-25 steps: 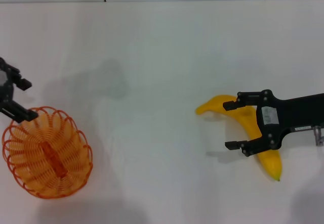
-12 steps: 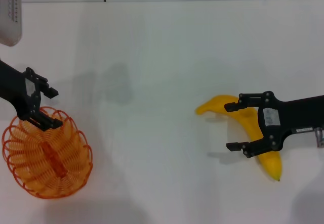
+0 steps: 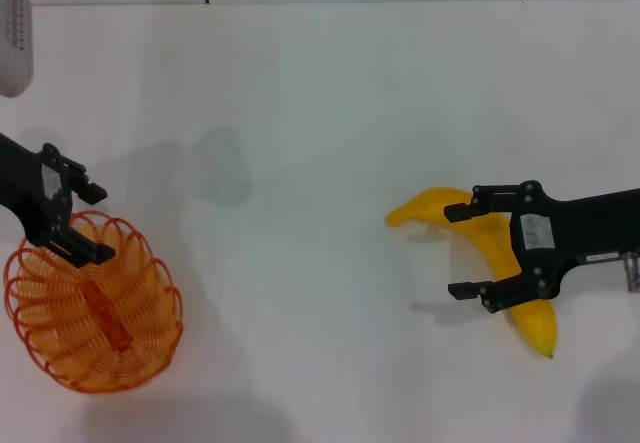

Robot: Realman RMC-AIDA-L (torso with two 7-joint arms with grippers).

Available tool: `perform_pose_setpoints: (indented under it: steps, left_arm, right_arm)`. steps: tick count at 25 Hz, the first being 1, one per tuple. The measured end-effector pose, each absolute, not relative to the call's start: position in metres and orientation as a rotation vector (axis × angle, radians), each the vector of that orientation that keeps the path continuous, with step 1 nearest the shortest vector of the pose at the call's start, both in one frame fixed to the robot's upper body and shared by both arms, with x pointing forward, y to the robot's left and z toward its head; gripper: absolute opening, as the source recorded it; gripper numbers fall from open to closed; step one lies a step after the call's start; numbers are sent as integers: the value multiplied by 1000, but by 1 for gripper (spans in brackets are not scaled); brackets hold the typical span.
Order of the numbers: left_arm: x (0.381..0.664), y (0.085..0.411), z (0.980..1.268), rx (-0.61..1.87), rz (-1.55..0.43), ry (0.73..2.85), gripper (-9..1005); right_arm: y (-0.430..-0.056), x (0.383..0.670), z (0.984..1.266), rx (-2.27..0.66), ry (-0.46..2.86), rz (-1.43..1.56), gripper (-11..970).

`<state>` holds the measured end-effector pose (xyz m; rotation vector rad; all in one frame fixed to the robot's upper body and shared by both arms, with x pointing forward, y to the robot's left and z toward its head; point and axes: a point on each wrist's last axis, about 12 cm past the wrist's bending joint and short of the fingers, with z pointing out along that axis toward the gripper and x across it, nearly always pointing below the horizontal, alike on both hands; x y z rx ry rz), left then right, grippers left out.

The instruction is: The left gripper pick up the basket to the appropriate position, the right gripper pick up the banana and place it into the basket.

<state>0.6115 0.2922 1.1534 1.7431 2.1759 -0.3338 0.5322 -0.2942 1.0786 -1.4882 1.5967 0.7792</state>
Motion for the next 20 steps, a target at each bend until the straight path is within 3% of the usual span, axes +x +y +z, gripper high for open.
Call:
perform_pose_setpoints:
  steps: [15, 20]
  left_arm:
    - [612, 281, 1147, 1776, -292, 2214, 785]
    - [614, 279, 1146, 1766, -272, 2231, 692]
  right_arm:
    - [-294, 533, 1079, -1490, 1594, 779, 890]
    - [-294, 533, 1079, -1488, 1593, 779, 891]
